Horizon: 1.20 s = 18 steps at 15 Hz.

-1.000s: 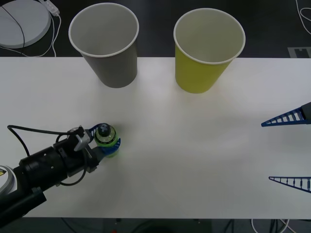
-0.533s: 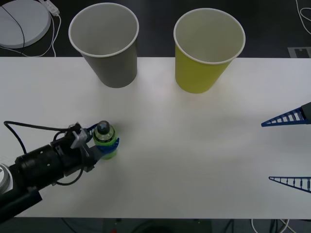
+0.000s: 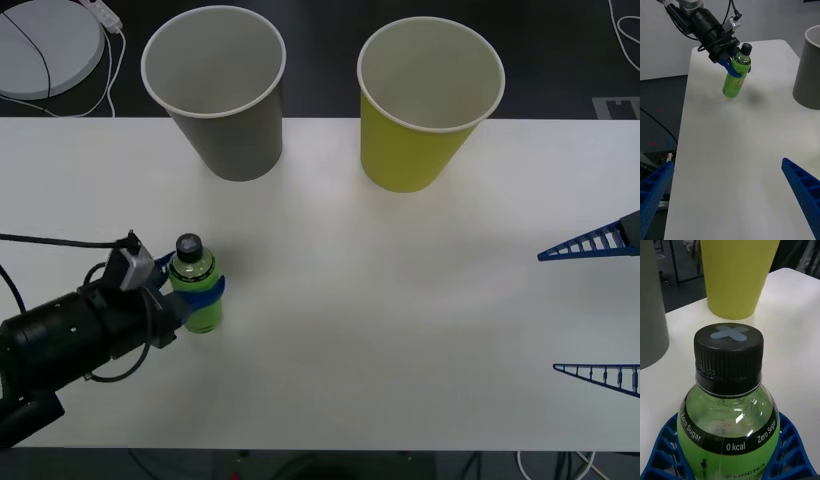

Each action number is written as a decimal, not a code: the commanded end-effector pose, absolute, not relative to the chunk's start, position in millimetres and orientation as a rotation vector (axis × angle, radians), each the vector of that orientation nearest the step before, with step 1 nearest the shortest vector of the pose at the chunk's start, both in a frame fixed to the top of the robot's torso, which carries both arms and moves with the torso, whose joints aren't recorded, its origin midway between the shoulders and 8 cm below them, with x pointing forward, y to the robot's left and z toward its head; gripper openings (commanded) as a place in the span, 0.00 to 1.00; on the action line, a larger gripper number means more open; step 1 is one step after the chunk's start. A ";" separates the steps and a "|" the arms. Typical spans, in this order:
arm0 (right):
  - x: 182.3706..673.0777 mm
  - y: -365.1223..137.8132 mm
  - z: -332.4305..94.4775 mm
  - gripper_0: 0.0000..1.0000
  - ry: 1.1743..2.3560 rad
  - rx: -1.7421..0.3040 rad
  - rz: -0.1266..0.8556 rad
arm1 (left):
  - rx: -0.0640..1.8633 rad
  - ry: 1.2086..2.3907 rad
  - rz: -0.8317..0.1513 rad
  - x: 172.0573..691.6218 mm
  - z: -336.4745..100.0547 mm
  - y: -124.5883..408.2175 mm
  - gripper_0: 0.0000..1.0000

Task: Put the can into the green bin and the plastic bottle into the gray bin

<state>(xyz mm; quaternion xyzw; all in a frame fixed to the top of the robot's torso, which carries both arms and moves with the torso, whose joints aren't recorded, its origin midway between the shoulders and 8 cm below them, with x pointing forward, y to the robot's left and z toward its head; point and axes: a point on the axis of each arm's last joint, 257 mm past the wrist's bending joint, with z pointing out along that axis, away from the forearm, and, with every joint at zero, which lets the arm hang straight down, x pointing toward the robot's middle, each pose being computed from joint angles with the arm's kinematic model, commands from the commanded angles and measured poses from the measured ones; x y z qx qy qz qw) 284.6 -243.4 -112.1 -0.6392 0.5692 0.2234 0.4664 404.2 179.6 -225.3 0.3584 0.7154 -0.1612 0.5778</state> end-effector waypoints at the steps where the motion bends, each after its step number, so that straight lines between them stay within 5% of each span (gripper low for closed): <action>1: 284.6 -243.4 -112.1 1.00 1.397 -1.569 0.548 | 0.758 1.686 -0.337 404.9 -215.4 192.8 0.00; 6: 284.6 -243.4 -112.1 1.00 1.397 -1.569 0.548 | 0.696 1.706 -0.252 400.4 -194.9 228.8 0.00; 13: 284.6 -243.4 -112.1 1.00 1.397 -1.569 0.548 | 0.598 1.775 -0.269 398.2 -176.0 256.3 0.00; 18: 284.6 -243.4 -112.1 1.00 1.397 -1.569 0.548 | 0.673 1.865 -0.207 401.9 -157.3 288.9 0.00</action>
